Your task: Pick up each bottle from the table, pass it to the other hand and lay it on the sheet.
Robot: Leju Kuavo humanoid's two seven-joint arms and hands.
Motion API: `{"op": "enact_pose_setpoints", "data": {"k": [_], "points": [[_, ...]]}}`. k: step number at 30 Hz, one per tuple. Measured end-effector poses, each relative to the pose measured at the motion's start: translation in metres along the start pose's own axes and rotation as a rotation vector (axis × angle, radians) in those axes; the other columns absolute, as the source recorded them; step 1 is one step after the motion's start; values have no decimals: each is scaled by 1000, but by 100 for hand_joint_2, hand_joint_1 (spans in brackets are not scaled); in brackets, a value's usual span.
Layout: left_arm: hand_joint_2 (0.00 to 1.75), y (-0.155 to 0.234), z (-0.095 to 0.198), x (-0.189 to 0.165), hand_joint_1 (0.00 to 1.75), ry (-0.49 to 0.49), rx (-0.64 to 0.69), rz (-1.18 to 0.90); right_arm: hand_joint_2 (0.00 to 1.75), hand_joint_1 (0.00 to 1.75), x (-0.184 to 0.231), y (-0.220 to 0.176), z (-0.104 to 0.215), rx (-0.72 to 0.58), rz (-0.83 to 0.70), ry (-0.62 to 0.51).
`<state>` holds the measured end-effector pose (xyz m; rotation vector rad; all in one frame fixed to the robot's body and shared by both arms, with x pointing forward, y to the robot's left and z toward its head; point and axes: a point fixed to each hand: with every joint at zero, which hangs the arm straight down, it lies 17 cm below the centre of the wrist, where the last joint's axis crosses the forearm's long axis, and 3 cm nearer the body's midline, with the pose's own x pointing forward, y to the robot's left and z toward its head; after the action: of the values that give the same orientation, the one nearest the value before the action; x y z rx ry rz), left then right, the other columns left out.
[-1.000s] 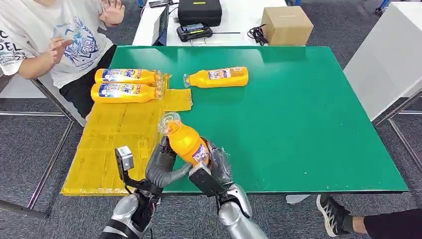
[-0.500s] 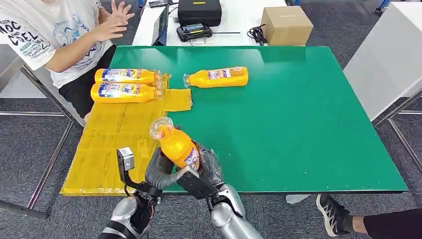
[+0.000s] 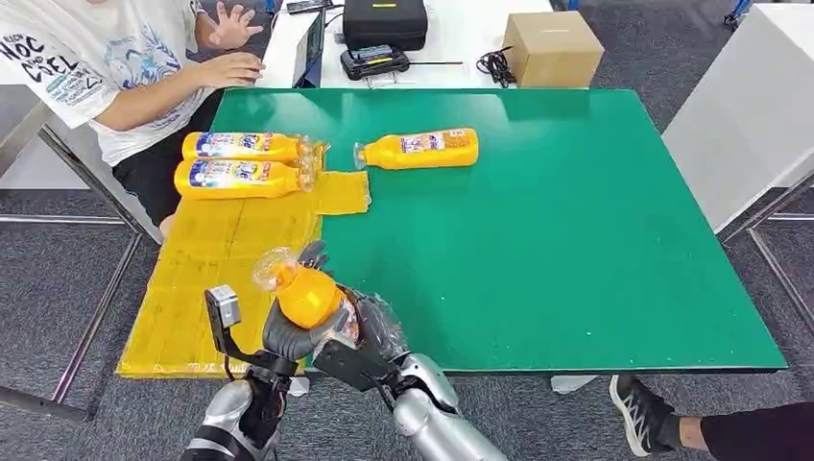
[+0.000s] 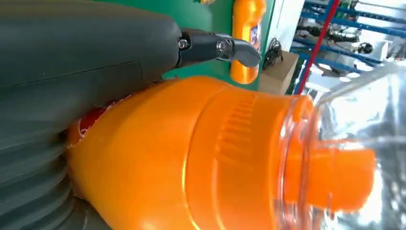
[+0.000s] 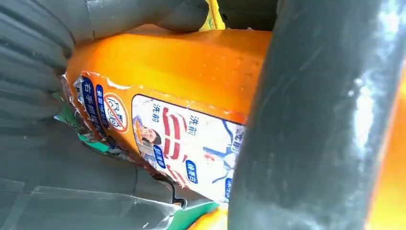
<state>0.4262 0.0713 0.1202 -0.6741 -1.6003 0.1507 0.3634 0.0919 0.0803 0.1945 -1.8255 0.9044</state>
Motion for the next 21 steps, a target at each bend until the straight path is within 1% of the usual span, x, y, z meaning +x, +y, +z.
{"op": "enact_pose_setpoints", "data": {"k": [1,3,8,9,17,18,19,20,21], "points": [[175,1,0,0,0,-1,2,0,175,175,0,1,-1,6,4,-2],[175,2,0,1,35,-2,5,1,175,175,1,2,-1,11,6,-2],[175,2,0,1,35,-2,6,1,175,175,0,2,-1,12,7,-2],[175,3,0,1,175,-3,8,1,175,175,0,3,-1,16,9,-1],[175,9,1,5,175,-20,24,29,175,175,-1,6,-4,46,23,1],[175,9,1,5,175,-20,25,29,175,164,-2,6,-4,46,24,1],[175,10,1,5,175,-21,26,30,175,127,-2,6,-4,45,24,1],[175,10,1,6,175,-22,26,35,175,127,-1,5,-5,43,27,-1],[175,11,1,7,175,-25,29,39,175,0,-1,4,-6,41,32,-3]]}}
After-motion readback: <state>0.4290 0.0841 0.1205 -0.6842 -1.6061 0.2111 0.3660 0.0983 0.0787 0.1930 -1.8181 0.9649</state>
